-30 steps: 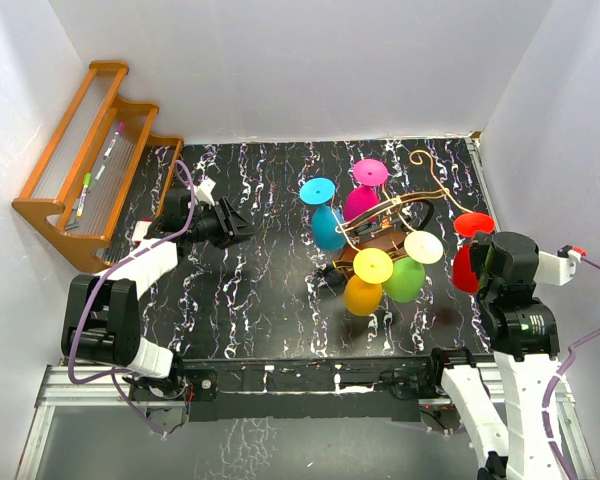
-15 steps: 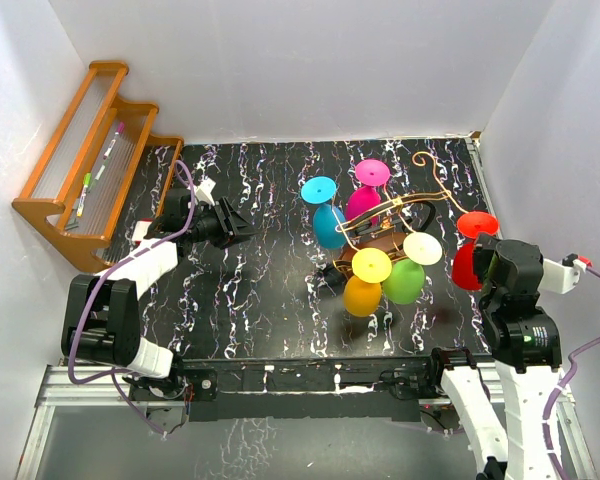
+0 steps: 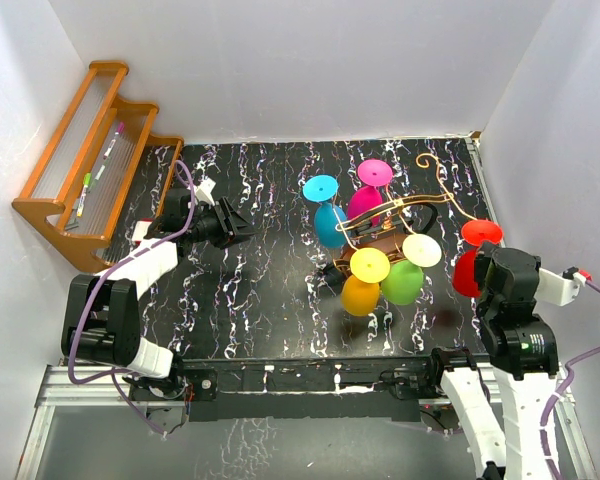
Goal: Take the wine glass off the wine glass rack
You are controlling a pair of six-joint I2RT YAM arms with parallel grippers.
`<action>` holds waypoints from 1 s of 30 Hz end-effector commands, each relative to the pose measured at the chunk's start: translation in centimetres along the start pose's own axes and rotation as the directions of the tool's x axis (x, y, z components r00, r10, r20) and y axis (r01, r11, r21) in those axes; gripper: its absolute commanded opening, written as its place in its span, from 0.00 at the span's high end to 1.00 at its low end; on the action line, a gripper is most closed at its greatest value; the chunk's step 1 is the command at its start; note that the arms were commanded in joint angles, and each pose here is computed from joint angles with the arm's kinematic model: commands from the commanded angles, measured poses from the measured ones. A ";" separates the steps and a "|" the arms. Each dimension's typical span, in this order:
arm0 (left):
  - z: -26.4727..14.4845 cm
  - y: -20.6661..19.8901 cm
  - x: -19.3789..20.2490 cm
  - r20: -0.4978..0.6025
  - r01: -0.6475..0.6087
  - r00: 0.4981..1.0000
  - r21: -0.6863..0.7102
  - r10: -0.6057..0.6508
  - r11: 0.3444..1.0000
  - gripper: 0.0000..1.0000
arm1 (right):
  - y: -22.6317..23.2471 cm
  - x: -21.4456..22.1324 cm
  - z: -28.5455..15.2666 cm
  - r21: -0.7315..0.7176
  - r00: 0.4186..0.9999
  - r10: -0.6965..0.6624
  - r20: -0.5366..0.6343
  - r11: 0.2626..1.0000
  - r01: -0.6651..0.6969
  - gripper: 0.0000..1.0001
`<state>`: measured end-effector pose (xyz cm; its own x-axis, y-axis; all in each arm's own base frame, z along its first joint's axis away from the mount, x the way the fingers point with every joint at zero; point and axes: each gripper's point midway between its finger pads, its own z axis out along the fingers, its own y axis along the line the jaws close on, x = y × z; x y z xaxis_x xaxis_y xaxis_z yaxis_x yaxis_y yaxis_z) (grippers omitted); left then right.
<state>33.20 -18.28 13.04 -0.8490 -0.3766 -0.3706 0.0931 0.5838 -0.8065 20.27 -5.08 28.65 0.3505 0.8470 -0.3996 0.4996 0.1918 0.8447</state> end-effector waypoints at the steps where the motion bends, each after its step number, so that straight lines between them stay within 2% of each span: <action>1: -0.2 -1.0 -0.5 0.007 -0.029 1.000 0.027 0.028 0.999 0.54 | 0.0 -1.2 0.3 -0.031 0.996 0.045 0.076 0.999 -0.043 0.92; 19: -0.1 -0.9 -0.5 0.003 -0.027 1.000 0.027 0.027 0.999 0.54 | 3.3 -1.7 0.4 -0.190 0.992 0.082 0.097 0.980 -0.062 0.92; 25: 0.0 -0.8 -0.5 0.001 -0.026 1.000 0.024 0.026 0.999 0.54 | 4.3 0.0 1.2 -0.222 0.997 0.065 0.037 0.973 -0.055 0.92; 30: 0.0 -0.7 -0.5 0.001 -0.026 1.000 0.021 0.026 0.999 0.54 | 6.3 2.2 1.1 -0.285 0.997 0.026 -0.074 0.957 -0.046 0.92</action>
<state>33.21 -18.28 12.77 -0.8519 -0.3762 -0.3643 0.0867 0.5848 -0.8066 23.27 -4.47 29.77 0.3633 0.8498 -0.3818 0.3596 0.2502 0.8989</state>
